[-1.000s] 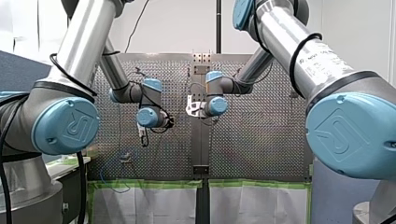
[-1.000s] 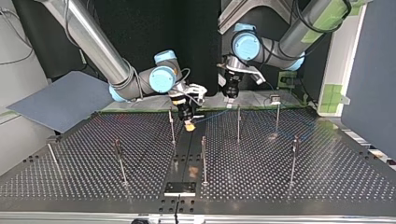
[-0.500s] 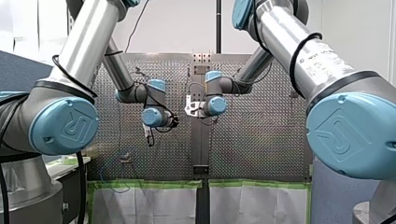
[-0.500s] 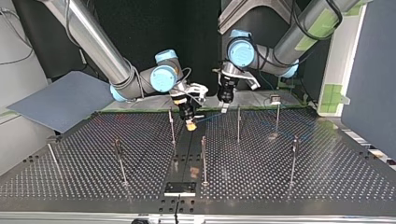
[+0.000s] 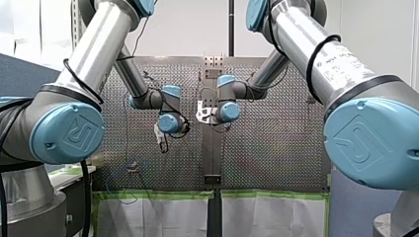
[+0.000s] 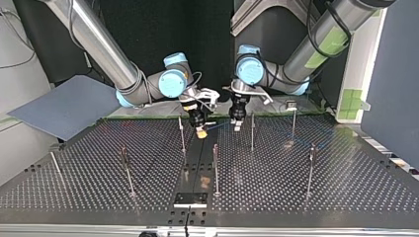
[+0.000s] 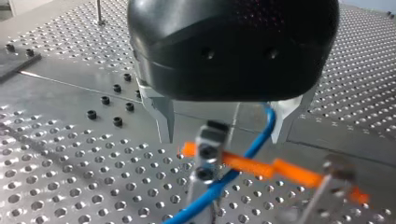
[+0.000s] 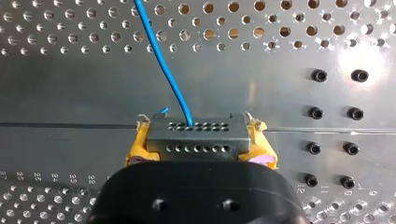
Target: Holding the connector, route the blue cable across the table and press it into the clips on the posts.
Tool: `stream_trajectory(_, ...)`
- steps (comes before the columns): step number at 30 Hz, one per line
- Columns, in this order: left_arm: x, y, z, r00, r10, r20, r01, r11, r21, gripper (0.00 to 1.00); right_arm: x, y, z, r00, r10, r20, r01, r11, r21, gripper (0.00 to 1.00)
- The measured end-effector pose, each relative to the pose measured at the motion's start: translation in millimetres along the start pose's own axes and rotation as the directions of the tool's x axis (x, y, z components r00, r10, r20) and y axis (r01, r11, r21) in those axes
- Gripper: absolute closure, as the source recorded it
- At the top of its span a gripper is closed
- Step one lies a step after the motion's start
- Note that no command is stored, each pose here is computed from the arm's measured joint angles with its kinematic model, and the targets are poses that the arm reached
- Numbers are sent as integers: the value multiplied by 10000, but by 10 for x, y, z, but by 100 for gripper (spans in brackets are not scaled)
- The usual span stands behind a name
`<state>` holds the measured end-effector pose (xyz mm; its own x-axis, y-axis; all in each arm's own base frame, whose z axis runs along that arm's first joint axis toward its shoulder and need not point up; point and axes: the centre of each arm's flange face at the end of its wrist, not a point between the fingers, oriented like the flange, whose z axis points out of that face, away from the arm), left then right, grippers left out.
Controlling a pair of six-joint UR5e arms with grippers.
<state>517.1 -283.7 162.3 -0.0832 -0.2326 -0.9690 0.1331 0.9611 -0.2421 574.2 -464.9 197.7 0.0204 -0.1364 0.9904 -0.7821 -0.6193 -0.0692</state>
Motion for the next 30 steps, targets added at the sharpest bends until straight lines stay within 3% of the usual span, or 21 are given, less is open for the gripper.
stream_trajectory(5, 1, -18, -2, 10000, -23, -69, 23, 10000, 34, 0, 1, 2, 1, 10000, 0, -8, 0, 10000, -3, 100)
stream_trajectory(12, 4, 29, -11, 9999, 16, -144, -20, 9996, -286, 0, -1, 0, 1, 10000, 9, 14, -9, 10000, 64, 100)
stream_trajectory(13, 5, 30, -12, 9999, 15, -157, -19, 9996, -281, 20, -1, 0, 1, 10000, 11, 16, -11, 10000, 70, 100)
stream_trajectory(14, 6, 29, -12, 9999, 12, -171, -16, 9996, -265, 30, -1, -1, 0, 10000, 12, 17, -12, 10000, 75, 100)
stream_trajectory(15, 8, 28, -13, 9998, 9, -194, -14, 9997, -241, 30, -1, -3, 0, 10000, 13, 19, -13, 10000, 81, 100)
stream_trajectory(17, 9, 31, -16, 9998, 3, -223, -9, 9997, -259, 58, -2, -7, -1, 10000, 13, 20, -13, 10000, 88, 100)
stream_trajectory(18, 9, 37, -20, 9997, -6, -245, -2, 9995, -312, 58, -2, -12, -2, 10000, 13, 21, -14, 10000, 97, 100)
stream_trajectory(20, 11, 47, -28, 9996, -23, -282, 11, 9991, -417, 76, -4, -20, -4, 10000, 12, 22, -12, 9999, 112, 100)
stream_trajectory(24, 18, 68, -43, 9993, -53, -374, 31, 9982, -599, 76, -4, -32, -6, 10000, 3, 25, -4, 9999, 134, 100)
stream_trajectory(25, 19, 69, -44, 9992, -56, -383, 33, 9981, -614, 81, -5, -33, -7, 10000, 2, 28, -2, 9999, 137, 100)
stream_trajectory(26, 19, 70, -45, 9992, -58, -390, 33, 9980, -625, 100, -5, -33, -7, 10000, -1, 33, 0, 9999, 140, 100)
stream_trajectory(30, 14, 62, -46, 9993, -46, -384, 20, 9977, -680, 100, 3, -42, -18, 10000, -29, 79, 28, 9999, 159, 100)
